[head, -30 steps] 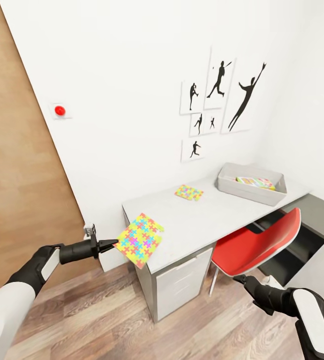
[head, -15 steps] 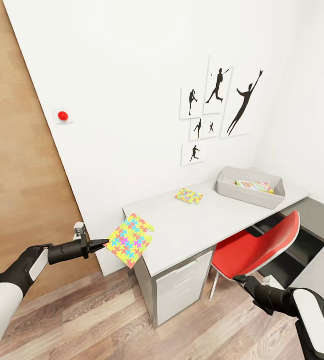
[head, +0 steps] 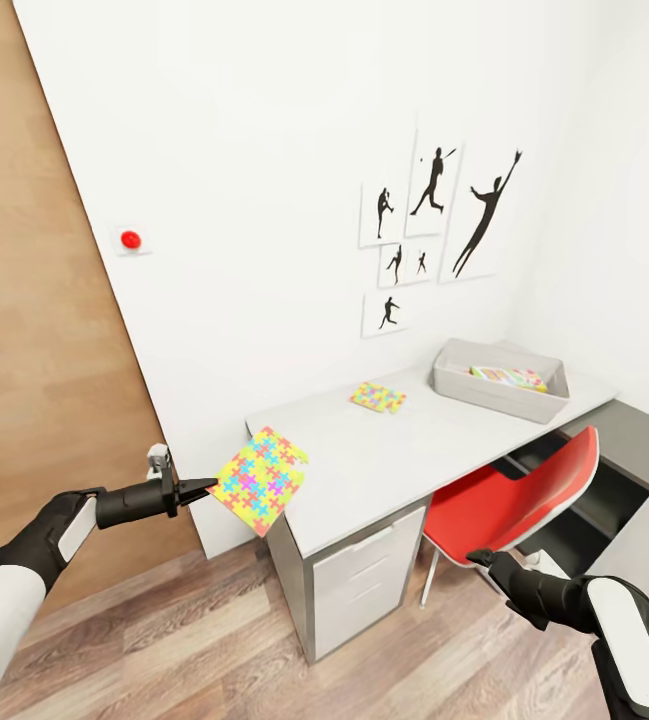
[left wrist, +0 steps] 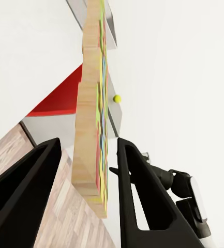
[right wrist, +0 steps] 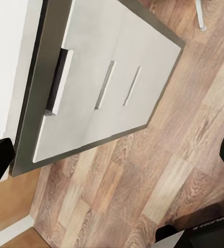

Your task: Put all the toys in the child's room - the three board games (two on the bed and one on the table), the two jigsaw puzzles on the table, and the tennis ball on the table - inside the toy box on the table in the child's room.

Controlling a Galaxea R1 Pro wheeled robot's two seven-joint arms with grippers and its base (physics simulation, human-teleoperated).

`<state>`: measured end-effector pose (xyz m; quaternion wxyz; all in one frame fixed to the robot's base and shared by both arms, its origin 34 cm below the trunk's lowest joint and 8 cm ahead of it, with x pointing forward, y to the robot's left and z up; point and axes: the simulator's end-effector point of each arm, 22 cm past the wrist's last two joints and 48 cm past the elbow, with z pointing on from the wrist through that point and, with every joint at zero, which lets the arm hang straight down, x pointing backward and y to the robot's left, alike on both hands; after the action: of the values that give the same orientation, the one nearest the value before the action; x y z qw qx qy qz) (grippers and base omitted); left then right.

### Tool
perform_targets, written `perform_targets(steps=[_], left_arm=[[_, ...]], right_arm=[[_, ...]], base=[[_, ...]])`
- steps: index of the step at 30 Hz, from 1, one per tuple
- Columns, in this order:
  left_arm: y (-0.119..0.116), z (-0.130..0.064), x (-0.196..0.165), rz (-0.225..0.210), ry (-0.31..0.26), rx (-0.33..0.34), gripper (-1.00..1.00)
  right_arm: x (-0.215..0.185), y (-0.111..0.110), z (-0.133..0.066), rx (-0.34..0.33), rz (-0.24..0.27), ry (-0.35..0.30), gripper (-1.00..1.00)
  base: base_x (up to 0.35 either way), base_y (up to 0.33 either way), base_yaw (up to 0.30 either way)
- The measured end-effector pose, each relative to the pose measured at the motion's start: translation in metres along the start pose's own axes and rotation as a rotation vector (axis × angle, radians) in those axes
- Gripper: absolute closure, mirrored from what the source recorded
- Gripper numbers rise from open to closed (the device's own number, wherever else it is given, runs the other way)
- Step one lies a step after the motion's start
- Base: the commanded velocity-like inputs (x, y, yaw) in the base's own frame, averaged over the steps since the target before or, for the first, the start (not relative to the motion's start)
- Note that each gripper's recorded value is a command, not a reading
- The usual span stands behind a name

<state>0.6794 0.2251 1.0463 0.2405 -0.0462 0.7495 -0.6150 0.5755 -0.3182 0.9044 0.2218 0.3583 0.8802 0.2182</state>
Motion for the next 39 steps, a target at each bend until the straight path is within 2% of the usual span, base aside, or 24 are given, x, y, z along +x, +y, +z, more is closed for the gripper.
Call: perform_targets(steps=[19,39], left_arm=[[0.0009,-0.0002,0.0001,0.001,0.001,-0.003,1.0],[0.0004,-0.0009,-0.0008,0.002,-0.002,-0.001,1.0]], right_arm=[[0.0015,-0.0013,0.0014,0.001,0.004,0.005,-1.0],[-0.0009,-0.0023,0.001,0.003,0.009,-0.004,-1.0]], base=[[0.002,0.0,-0.243],[0.004,0.0,-0.03]])
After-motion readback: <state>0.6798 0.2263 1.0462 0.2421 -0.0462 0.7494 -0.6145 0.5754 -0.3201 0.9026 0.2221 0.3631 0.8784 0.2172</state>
